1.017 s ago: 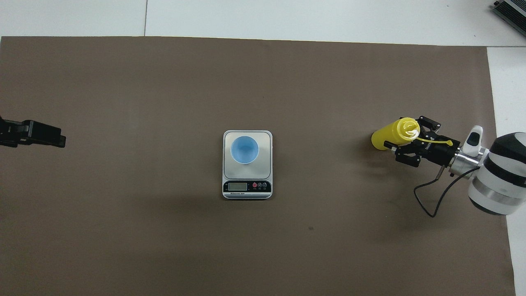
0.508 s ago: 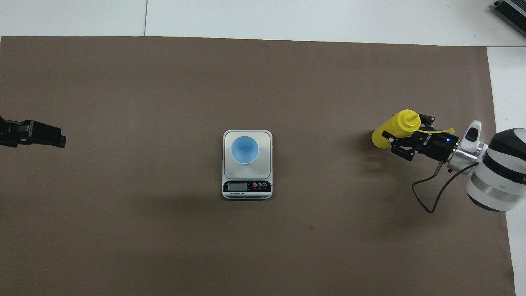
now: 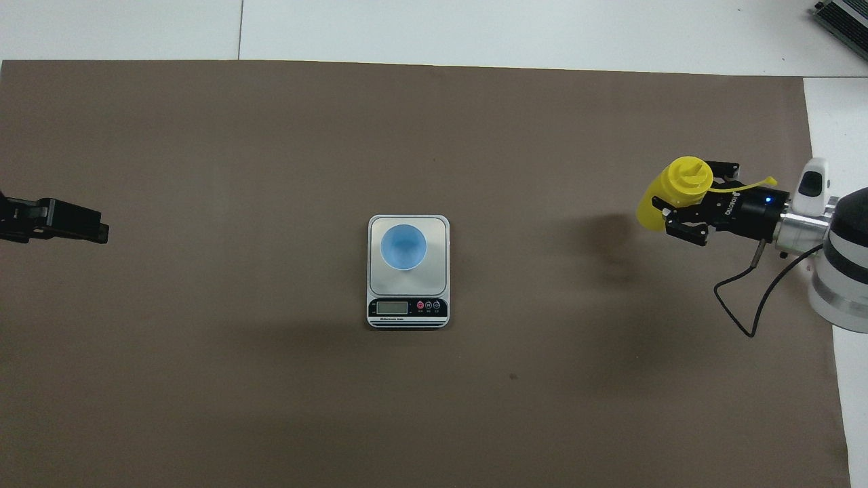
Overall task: Pour seasoning into cup on scale with both arms
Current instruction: 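Grasp the yellow bottle and lift it upright with the right gripper, then carry the bottle over the cup and tilt it with the right gripper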
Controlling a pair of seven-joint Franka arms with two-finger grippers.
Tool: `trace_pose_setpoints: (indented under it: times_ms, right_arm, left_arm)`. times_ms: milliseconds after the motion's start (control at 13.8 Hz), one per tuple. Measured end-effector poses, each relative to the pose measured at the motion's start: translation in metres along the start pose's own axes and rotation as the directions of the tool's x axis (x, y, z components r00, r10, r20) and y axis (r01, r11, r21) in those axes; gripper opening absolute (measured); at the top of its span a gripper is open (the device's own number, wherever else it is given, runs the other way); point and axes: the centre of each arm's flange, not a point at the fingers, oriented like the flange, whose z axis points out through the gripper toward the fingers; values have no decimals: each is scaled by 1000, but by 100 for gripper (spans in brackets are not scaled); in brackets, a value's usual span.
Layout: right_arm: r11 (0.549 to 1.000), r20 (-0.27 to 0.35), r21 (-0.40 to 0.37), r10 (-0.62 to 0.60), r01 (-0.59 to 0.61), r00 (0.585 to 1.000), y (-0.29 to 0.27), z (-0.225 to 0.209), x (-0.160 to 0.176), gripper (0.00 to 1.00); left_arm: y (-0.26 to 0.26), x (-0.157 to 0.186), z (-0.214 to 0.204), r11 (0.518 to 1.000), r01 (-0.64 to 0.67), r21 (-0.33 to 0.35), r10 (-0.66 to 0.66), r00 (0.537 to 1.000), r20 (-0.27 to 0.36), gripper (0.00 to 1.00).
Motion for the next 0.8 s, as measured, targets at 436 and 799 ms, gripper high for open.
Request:
trace_pose_setpoints:
  times_ms: [436,799]
  right_arm:
    - [989,94,-73,-123,130,988,-10,9,64,48]
    - [981,275,-113,-120,156,954,-38,16,122,48]
  left_arm:
    - [0,0,0,1000,0,0,0,1000,0,100]
    - [0,0,0,1000,0,0,0,1000,0,100]
